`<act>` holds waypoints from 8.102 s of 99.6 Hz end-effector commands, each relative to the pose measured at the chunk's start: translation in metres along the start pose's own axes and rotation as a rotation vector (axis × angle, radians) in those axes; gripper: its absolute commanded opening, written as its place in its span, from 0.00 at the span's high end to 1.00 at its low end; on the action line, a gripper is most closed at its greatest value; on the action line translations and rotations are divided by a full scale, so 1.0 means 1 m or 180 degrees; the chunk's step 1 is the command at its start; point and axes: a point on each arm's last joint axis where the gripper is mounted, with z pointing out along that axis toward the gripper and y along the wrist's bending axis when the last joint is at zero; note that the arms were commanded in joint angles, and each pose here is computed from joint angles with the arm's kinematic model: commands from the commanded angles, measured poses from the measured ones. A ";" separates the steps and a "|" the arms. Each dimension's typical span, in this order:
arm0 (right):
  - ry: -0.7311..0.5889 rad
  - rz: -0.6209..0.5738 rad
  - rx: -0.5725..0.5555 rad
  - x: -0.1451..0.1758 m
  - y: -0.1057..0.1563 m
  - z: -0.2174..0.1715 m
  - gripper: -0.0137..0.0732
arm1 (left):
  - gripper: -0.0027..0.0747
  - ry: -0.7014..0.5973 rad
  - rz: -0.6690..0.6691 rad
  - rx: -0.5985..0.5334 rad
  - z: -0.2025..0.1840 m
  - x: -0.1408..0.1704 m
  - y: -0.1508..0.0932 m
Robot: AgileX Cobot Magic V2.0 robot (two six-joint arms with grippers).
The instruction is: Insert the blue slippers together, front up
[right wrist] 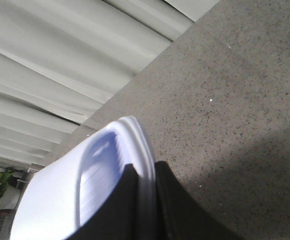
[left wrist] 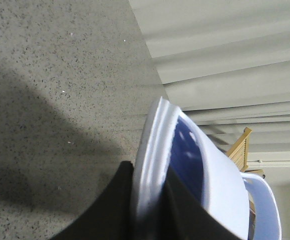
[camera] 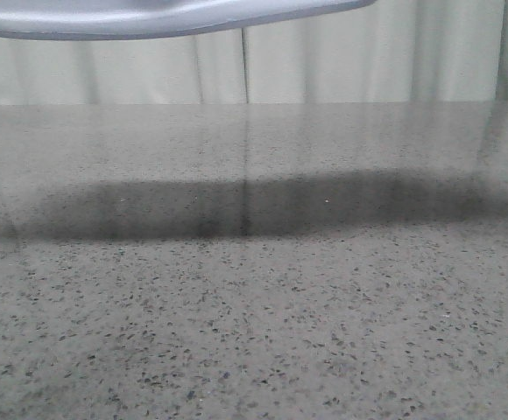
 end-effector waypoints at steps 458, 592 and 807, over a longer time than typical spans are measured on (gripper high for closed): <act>0.0632 -0.0718 -0.1246 0.018 -0.019 0.060 0.97 | 0.95 0.2054 0.0118 0.1523 -0.004 0.056 -0.042; 0.0427 -0.0759 -0.0990 0.012 -0.025 0.064 0.33 | 0.95 0.1890 0.0279 0.1385 0.001 0.054 -0.038; -0.0699 -0.1247 -0.0869 -0.064 -0.004 0.008 0.33 | 0.94 0.2248 0.1221 0.0424 0.069 -0.016 0.003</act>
